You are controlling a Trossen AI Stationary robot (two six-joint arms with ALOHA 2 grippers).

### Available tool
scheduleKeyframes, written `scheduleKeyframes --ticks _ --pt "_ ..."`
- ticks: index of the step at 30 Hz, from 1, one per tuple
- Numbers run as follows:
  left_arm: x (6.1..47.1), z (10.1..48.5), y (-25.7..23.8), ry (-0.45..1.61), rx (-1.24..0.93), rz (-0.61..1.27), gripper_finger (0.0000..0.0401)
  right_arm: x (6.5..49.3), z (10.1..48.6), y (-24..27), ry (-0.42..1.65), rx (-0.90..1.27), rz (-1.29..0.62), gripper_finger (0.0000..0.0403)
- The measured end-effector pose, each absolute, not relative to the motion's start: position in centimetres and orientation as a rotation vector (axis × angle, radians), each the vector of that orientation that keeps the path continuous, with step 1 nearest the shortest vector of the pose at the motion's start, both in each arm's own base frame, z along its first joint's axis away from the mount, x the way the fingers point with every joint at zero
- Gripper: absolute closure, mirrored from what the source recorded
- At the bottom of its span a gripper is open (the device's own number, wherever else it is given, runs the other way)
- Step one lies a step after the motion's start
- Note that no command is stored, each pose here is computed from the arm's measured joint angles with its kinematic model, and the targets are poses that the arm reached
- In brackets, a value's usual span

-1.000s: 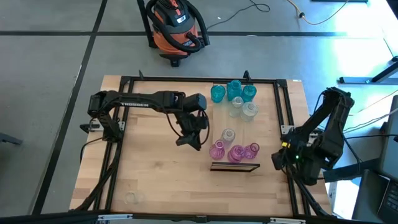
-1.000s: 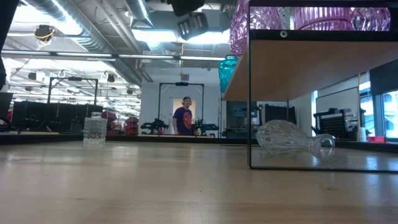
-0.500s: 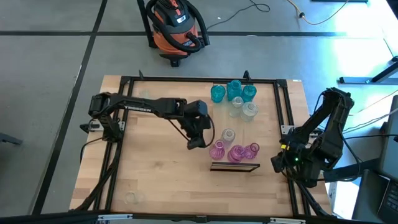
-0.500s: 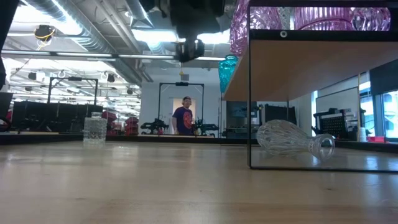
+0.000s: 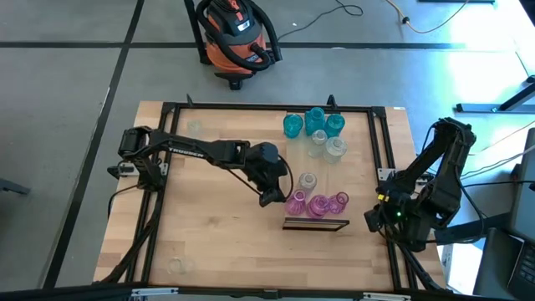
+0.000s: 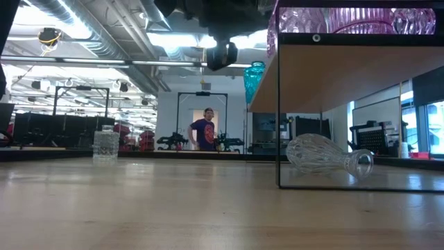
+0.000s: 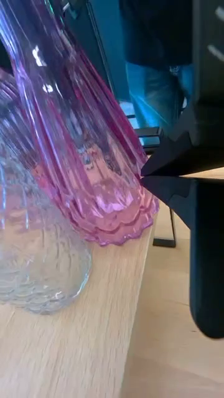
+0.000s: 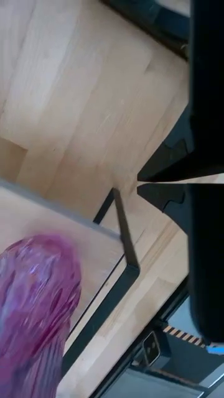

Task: Sort vases onto shelf
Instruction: Adjust the pink vase on the shelf

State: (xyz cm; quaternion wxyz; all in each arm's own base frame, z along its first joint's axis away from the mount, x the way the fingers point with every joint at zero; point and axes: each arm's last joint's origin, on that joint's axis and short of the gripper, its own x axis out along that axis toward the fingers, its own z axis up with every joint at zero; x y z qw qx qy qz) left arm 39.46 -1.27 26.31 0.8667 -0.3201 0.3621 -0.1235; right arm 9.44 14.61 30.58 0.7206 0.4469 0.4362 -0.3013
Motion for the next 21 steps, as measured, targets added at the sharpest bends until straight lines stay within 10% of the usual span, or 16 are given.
scheduleKeyframes --ticks 21 --pt "35.7 28.2 2.0 0.869 -0.591 -0.123 0.0401 12.7 25.2 14.4 0.910 1.163 -0.730 0.0403"
